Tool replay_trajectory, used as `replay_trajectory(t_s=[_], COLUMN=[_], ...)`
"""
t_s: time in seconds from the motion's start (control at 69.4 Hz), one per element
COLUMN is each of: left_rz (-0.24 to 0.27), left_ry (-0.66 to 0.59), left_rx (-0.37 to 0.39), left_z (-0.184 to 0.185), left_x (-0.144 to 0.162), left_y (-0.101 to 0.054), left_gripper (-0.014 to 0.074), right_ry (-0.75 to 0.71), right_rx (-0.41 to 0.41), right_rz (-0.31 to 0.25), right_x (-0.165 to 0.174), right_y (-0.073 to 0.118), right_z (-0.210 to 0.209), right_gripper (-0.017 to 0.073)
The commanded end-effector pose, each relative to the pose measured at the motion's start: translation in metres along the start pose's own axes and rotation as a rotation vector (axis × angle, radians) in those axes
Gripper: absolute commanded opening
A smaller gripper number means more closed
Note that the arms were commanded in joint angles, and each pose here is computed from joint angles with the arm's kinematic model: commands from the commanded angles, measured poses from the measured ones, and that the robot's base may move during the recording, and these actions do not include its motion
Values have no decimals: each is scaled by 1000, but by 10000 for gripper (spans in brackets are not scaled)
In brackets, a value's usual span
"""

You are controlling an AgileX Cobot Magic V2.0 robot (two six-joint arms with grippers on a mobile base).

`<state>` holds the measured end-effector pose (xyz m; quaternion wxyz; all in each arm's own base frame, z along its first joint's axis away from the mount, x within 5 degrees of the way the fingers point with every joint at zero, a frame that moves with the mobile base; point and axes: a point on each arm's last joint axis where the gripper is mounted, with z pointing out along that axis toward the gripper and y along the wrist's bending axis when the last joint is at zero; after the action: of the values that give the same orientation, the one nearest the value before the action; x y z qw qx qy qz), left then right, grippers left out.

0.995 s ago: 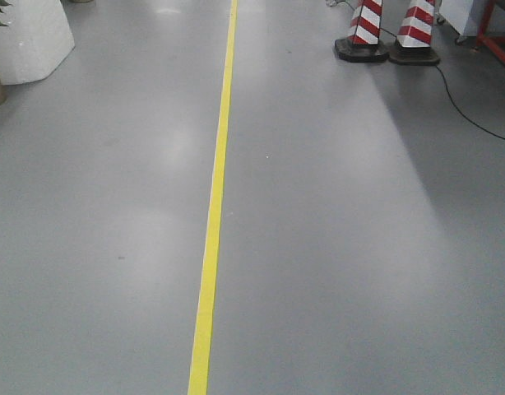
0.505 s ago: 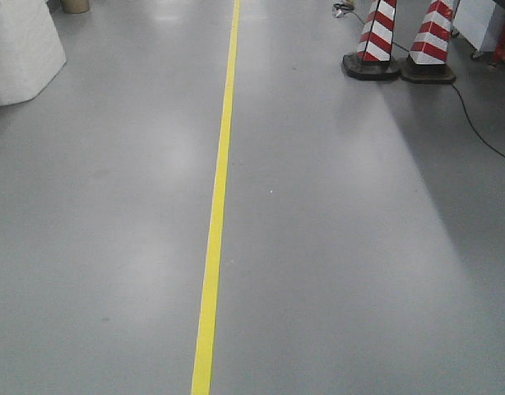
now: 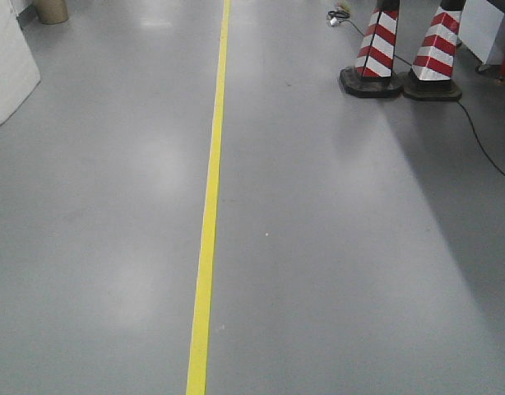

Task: Move and align brake pads A on conveyor
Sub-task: 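Drive along the yellow floor line toward the striped cones carrying both pads, then drive past the striped cones toward the red-framed conveyor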

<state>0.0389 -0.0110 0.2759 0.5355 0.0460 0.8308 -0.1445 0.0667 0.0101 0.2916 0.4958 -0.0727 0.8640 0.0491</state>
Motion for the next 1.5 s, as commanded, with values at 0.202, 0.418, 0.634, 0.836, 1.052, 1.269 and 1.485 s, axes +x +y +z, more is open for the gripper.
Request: replay_trajectory(t_s=[0.202,0.418,0.634,0.836,1.052,1.269,1.485], left_rz=[0,0,0,0,0,0,0], left_ry=[-104,-104,-103,-104,-104,-104,-103], left_rx=[28,28,28,28,28,28,28], left_z=[-3,-3,-3,-3,-3,-3,-3], left_x=[-15,-15,-15,-15,-15,-15,-15], left_y=[-4,-4,-4,-4,-4,-4,-4], left_gripper=[-7,-7,-7,-7,-7,-7,-7], right_ry=[-110,-110,-110,-110,-109,-109,-108], right_rx=[-5,-5,-5,-5,-5,-5,-5], right_rz=[-19,-19,-19,-19,-19,-19,-19], right_x=[-15,-15,-15,-15,-15,-15,-15], right_y=[0,0,0,0,0,0,0], right_z=[-5,-5,-5,-5,-5,-5,-5], right_gripper=[-2,-2,-2,-2,-2,-2,-2])
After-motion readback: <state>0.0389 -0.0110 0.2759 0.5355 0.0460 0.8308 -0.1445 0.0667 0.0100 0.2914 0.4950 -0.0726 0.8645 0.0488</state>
